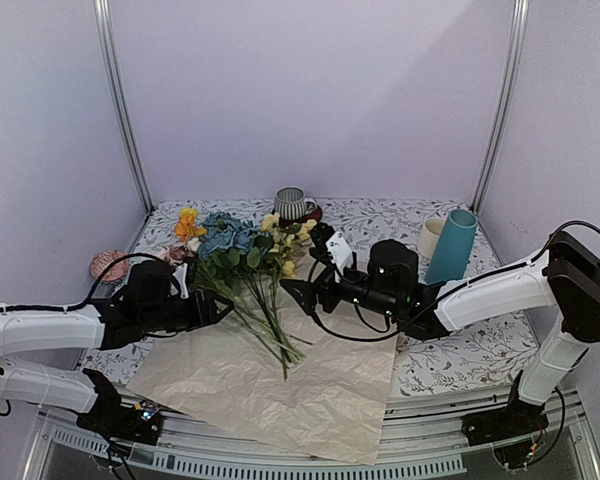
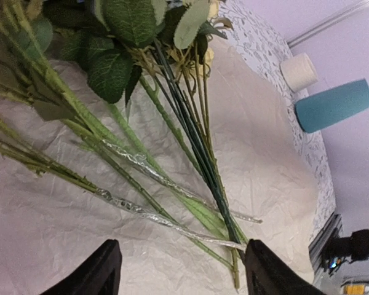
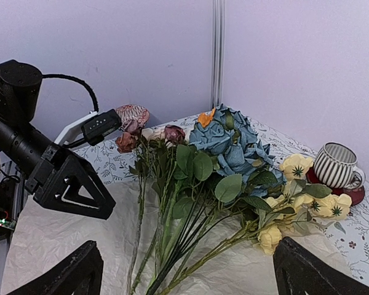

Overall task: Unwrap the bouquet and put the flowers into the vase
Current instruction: Place the fake flower on the flattened wrapping paper, then adjust the fake flower with the flattened wrapping paper.

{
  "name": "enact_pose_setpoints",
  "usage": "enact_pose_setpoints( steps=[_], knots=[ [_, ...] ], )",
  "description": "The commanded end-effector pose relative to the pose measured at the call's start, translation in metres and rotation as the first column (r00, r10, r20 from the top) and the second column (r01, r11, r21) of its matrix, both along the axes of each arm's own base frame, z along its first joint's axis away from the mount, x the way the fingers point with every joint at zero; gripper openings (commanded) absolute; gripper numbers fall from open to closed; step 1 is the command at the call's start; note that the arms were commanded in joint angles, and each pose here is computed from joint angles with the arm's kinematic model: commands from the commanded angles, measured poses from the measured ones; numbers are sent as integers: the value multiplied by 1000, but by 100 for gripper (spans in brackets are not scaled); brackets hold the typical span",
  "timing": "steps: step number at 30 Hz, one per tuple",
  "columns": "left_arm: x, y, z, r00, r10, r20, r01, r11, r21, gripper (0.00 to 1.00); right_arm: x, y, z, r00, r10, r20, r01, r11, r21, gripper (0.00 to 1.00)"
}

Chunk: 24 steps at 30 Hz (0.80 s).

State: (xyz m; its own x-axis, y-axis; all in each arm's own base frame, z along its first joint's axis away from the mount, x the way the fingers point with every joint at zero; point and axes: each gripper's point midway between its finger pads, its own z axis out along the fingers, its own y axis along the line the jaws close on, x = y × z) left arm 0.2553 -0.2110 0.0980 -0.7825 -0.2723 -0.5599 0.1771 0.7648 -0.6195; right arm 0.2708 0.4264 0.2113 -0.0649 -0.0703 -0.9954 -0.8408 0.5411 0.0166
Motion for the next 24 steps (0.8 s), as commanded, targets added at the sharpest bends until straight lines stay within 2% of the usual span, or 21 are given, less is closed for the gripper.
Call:
enact_pose_setpoints(
  steps=[1,3,5,11,17,24],
  knots=[
    [-5,20,-10,995,96,-26,-96,995,-1,78,-3,-6,12,1000,-1,5,1,1000,26,99],
    [-9,23,-13,992,118,-40,-119,992,-28,87,-3,-6,12,1000,-1,5,1,1000,27,99],
    [-11,28,-16,988,143,-51,-145,989,-33,89,-3,-6,12,1000,2,6,-2,1000,29,99],
    [-10,40,-27,965,236,-111,-243,969,-50,73,-4,-4,12,1000,12,6,-12,999,31,99],
    [-3,39,-31,947,283,-155,-303,945,-123,51,-4,-5,12,1000,12,7,-13,999,32,99],
    [10,35,-29,939,304,-158,-329,929,-170,48,-5,-7,10,1000,9,5,-9,1000,28,99]
  ],
)
